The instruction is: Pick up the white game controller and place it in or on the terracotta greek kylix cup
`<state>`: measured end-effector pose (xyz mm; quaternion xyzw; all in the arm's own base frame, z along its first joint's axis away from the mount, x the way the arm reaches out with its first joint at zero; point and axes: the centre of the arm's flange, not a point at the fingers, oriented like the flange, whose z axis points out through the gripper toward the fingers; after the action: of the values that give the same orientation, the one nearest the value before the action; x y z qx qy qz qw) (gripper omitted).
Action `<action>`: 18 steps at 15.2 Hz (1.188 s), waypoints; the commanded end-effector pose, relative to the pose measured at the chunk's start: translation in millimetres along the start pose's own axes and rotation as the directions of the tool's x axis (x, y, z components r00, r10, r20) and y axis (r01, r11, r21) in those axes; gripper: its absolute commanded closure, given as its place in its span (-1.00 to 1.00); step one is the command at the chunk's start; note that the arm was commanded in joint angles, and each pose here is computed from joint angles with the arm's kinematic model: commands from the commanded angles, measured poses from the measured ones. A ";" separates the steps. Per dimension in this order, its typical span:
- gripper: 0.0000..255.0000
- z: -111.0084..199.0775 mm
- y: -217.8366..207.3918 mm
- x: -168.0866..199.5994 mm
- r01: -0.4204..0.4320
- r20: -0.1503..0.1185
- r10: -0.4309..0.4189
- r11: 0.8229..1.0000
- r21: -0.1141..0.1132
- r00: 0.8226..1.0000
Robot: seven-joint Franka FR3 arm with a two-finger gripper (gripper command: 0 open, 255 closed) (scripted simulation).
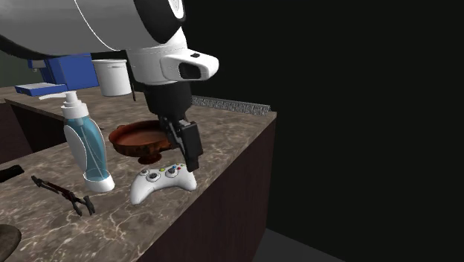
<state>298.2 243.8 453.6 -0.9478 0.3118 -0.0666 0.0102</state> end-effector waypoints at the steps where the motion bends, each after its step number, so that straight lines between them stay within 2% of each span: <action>1: -1.00 17.4 -20.1 -8.7 -0.052 0.003 0.052 0.999 0.006 0.999; 7: -1.00 56.9 -82.7 -31.3 -0.192 0.009 0.192 0.981 0.018 0.981; 15: -1.00 99.4 -87.5 -32.6 -0.201 0.009 0.201 0.979 0.019 0.980; 18: -1.00 99.4 -87.5 -32.6 -0.201 0.009 0.201 0.979 0.019 0.980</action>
<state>342.2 337.4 375.4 -0.9093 0.4042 -0.0887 0.0437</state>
